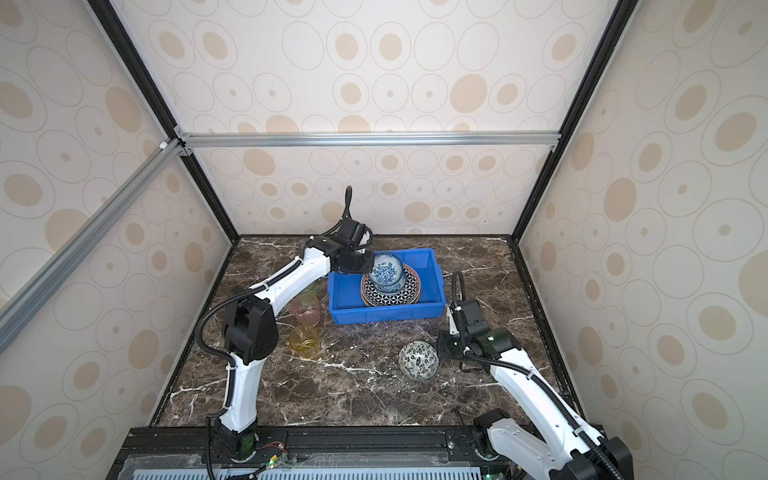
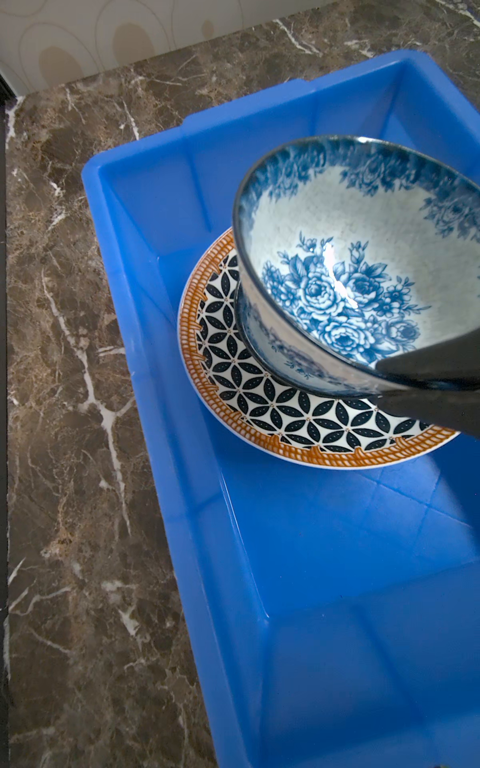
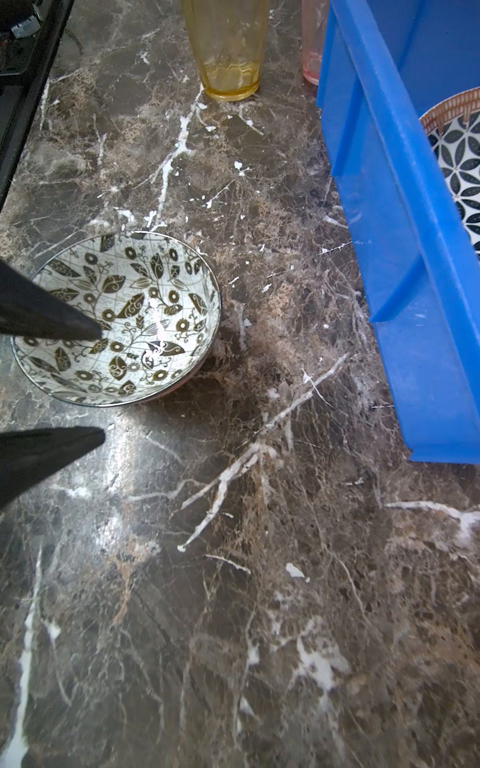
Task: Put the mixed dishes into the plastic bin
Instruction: 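Carry the blue floral bowl over the plates in the bin with the left gripper, then lower the floral bowl onto the bowl on the plates with the left gripper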
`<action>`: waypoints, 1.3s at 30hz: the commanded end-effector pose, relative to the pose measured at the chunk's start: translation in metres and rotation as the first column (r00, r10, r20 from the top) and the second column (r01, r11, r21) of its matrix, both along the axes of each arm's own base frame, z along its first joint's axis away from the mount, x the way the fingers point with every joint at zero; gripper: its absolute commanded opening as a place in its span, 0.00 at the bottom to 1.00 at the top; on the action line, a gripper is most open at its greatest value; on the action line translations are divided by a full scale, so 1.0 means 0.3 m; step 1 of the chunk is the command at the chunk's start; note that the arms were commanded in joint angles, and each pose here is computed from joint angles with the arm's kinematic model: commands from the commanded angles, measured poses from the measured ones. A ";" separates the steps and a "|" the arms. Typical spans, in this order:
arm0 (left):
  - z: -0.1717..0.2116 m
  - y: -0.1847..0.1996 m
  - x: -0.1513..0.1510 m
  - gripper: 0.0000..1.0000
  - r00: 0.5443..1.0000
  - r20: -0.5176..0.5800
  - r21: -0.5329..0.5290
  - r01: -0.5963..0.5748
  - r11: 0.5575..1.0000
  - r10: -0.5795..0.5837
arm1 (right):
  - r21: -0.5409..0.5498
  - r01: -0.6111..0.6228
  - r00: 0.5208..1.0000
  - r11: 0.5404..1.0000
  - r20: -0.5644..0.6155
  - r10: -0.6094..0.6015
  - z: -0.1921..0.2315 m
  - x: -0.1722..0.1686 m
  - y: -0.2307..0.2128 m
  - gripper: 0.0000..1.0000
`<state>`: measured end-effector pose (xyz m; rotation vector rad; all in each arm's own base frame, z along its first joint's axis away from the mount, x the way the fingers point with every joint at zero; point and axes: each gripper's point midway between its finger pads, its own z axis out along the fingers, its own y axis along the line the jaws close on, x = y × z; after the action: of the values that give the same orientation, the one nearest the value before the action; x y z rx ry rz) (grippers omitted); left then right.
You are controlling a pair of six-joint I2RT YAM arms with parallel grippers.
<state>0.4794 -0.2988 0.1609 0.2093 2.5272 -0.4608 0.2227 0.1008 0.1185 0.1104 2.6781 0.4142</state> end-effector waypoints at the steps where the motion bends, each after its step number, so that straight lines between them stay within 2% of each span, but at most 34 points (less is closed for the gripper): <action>1: 0.075 -0.013 0.040 0.00 0.999 0.045 -0.054 -0.008 0.999 0.011 | -0.013 0.003 1.000 1.000 -0.003 -0.003 0.000 -0.008 -0.009 0.38; 39: -0.051 -0.047 0.047 0.00 0.999 -0.040 -0.077 -0.006 0.997 0.003 | -0.007 -0.006 1.000 1.000 -0.019 0.005 -0.018 -0.011 -0.001 0.38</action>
<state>0.4787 -0.3045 0.1191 0.1907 2.6173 -0.4901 0.2224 0.1010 0.1174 0.1103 2.6818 0.4147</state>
